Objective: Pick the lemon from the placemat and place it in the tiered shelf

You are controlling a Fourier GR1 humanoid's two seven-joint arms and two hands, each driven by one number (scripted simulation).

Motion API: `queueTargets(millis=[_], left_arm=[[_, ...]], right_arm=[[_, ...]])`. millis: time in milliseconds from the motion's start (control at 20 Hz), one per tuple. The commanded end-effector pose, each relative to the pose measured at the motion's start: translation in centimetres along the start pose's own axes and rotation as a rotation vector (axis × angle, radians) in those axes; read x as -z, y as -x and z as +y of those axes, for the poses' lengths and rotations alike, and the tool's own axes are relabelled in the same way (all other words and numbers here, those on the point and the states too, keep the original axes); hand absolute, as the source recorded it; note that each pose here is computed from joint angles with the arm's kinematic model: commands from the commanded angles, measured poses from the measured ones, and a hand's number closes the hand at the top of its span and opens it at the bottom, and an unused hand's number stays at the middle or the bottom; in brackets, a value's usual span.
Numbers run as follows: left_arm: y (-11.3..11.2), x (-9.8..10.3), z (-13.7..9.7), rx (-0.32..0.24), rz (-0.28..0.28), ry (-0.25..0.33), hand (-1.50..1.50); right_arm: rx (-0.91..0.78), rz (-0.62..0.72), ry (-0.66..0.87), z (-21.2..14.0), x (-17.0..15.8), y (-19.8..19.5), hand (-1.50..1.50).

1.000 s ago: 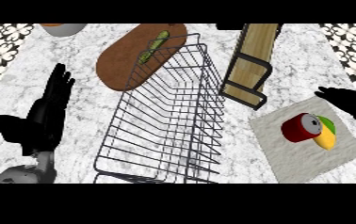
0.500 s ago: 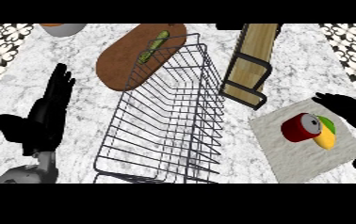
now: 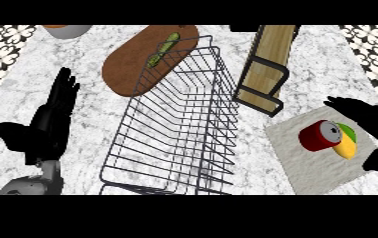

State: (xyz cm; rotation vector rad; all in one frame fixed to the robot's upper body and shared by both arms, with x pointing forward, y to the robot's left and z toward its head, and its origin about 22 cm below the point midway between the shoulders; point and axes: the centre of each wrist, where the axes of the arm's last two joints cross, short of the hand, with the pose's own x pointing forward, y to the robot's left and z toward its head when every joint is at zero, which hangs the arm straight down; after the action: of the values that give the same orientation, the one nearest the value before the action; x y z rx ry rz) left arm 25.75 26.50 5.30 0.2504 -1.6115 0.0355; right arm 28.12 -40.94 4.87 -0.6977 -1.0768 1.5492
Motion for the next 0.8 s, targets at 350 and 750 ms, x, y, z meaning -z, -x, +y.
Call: queueTargets(millis=[350, 750], left_arm=[[0.7, 0.8, 2.2, 0.005, 0.02, -0.005, 0.0], [0.6, -0.1, 2.4, -0.003, -0.011, 0.009, 0.0]], right_arm=[[0.031, -0.016, -0.019, 3.2, 2.5, 0.0, -1.5], [-0.092, -0.066, -0.033, 5.1, 2.7, -1.4, 1.5]])
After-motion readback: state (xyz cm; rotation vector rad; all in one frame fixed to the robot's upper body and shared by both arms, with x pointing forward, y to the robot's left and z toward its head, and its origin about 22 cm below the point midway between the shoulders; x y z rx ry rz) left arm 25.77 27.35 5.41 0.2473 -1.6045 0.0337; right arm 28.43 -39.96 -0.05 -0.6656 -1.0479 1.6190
